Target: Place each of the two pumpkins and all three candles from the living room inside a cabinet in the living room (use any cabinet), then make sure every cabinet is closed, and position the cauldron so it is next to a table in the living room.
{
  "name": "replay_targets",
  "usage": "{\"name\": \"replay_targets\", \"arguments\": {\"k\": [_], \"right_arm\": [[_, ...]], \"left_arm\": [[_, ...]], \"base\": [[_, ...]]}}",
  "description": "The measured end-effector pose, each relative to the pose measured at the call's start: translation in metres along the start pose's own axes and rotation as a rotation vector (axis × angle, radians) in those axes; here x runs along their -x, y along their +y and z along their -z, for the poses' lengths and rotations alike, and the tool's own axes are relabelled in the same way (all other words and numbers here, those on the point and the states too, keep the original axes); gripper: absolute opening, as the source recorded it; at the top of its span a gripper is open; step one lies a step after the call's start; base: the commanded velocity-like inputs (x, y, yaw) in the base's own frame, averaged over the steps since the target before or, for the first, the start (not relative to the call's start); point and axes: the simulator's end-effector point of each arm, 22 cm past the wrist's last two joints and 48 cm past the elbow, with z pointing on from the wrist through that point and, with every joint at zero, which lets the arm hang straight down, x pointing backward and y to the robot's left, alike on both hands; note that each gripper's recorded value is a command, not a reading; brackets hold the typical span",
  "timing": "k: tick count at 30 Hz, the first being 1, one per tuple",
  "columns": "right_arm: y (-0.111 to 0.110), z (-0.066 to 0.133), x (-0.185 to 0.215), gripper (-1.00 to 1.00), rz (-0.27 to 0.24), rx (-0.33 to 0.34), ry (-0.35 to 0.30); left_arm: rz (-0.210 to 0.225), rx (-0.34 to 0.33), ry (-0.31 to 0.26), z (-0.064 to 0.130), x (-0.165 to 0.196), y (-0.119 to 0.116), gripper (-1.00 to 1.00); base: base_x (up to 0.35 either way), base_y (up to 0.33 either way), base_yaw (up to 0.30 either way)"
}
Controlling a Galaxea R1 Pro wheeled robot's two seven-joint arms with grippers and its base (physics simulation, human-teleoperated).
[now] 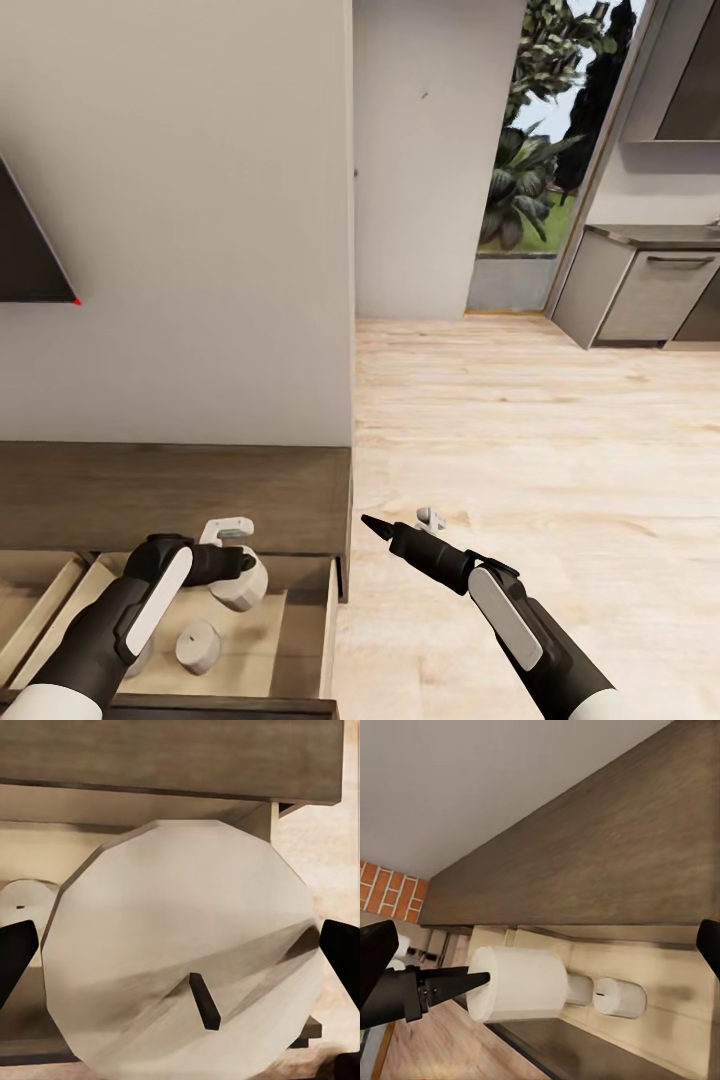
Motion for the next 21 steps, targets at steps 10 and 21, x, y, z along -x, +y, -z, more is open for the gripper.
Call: {"name": "replay_targets", "arguments": {"k": [10, 21], "right_arm": [[-0.014, -0.005, -0.009, 1.00, 0.000, 0.000, -0.001], [-0.030, -0.010, -0.019, 1.00, 0.014, 0.000, -0.001]], "left_arm": [[0.004, 0.005, 0.002, -0.017, -0.010, 0.004, -1.00], [0.031, -0.004, 0.076, -0.056, -0.050, -0.003, -1.00]], "base": [[0.000, 0.000, 0.000], [0.000, 0.000, 0.000]]}}
